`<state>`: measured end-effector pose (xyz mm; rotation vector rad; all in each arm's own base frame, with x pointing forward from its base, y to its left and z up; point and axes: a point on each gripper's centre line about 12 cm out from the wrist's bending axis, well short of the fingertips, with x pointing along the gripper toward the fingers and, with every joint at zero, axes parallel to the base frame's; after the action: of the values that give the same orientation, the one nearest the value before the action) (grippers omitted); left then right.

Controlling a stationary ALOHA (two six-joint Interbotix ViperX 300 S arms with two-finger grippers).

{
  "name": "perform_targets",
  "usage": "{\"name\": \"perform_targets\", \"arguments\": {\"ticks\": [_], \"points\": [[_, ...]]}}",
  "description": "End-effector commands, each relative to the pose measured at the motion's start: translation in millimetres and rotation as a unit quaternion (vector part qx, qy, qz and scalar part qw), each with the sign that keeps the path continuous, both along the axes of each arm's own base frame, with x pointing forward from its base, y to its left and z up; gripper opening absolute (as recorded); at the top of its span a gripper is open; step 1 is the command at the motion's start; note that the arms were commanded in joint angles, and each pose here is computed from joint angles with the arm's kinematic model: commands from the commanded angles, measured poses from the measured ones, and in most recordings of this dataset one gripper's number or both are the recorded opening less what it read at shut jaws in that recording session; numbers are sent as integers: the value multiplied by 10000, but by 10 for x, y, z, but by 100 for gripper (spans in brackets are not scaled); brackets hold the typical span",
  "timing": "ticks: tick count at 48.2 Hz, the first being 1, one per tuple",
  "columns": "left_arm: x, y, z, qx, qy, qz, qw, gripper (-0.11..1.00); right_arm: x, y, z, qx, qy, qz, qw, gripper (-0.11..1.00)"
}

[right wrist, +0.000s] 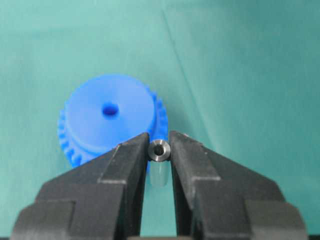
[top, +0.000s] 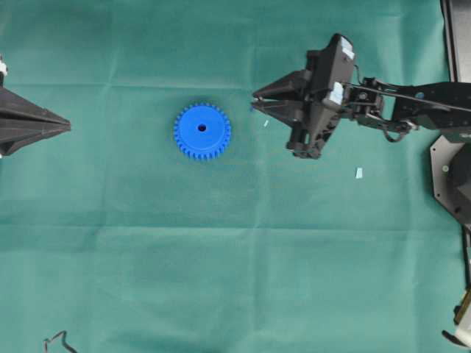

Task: Insert the shaft into the center hole of the gear.
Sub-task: 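Carry the held shaft left over the blue gear's center hole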

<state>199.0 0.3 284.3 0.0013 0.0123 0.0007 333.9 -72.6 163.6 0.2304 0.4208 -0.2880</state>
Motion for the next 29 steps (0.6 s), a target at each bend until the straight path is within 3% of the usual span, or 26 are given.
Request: {"name": "perform_targets", "arguments": {"ticks": [1,17,29], "points": [[23,2,88,8,-107,4,9999,0,184,-3,127,-31,-197,42,9998,16],[23,2,88,15,-107,4,9999,0,703,36,177,-50,-134,274,9995,16],[23,2,82,8,-100,4,9999,0,819,40,140,-32,-75,305,9995,16]]}}
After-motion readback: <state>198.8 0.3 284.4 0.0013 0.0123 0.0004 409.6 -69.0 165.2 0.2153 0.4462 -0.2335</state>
